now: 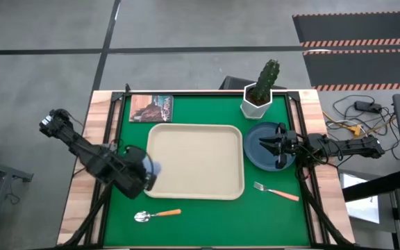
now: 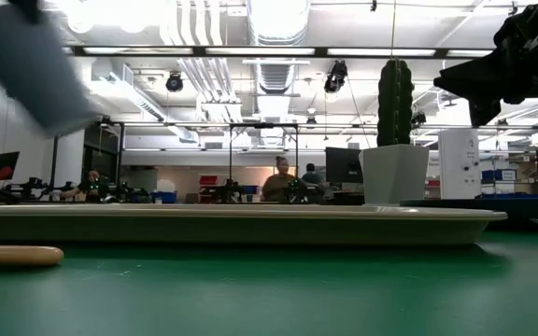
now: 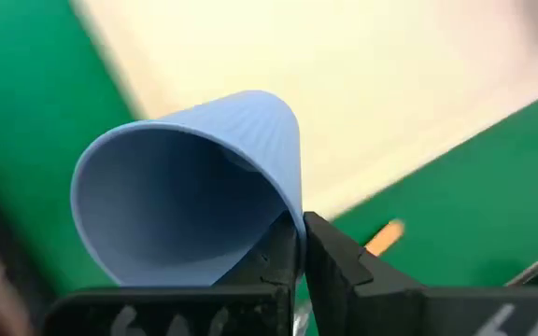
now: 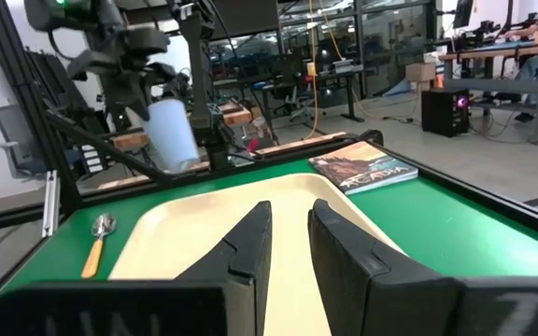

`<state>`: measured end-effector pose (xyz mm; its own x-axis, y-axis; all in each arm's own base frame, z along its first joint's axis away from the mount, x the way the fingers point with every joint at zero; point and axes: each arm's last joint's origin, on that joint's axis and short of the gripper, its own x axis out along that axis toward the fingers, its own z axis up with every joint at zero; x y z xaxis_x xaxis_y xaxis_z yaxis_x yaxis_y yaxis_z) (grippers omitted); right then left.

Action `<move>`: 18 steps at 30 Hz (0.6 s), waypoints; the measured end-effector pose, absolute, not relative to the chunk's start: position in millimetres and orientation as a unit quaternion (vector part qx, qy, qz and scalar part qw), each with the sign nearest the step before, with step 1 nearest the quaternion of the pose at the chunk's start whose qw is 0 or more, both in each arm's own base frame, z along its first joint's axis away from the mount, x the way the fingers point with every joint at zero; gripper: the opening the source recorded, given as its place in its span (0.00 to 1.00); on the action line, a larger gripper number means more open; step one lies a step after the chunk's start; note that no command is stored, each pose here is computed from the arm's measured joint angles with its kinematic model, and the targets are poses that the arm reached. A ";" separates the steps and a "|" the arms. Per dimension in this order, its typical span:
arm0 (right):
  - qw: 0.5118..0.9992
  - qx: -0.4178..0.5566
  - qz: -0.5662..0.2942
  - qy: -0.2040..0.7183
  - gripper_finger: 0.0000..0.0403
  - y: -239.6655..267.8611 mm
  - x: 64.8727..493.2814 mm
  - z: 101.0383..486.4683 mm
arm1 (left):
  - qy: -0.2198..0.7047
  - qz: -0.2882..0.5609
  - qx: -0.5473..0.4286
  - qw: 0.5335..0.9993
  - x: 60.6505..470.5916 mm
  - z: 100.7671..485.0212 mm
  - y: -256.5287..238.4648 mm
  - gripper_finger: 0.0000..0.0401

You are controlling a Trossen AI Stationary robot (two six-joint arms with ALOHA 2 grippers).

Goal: Pick and place plate/cup/fork/spoon on tray
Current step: Put the blue cup on the white serving tray

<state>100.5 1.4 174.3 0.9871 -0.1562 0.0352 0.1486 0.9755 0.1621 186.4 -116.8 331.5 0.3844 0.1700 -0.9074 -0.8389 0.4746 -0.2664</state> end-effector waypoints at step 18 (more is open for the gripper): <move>0.994 0.079 -0.076 -0.024 0.16 1.4 100.5 174.3 | 0.540 0.377 -0.281 0.698 272.3 285.2 3.7 0.00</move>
<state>100.5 1.4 174.3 0.9872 -0.1556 0.0349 0.1481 0.9757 0.1612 272.3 3.7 285.2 0.1322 0.2223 -0.9660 -0.8293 0.5586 0.0150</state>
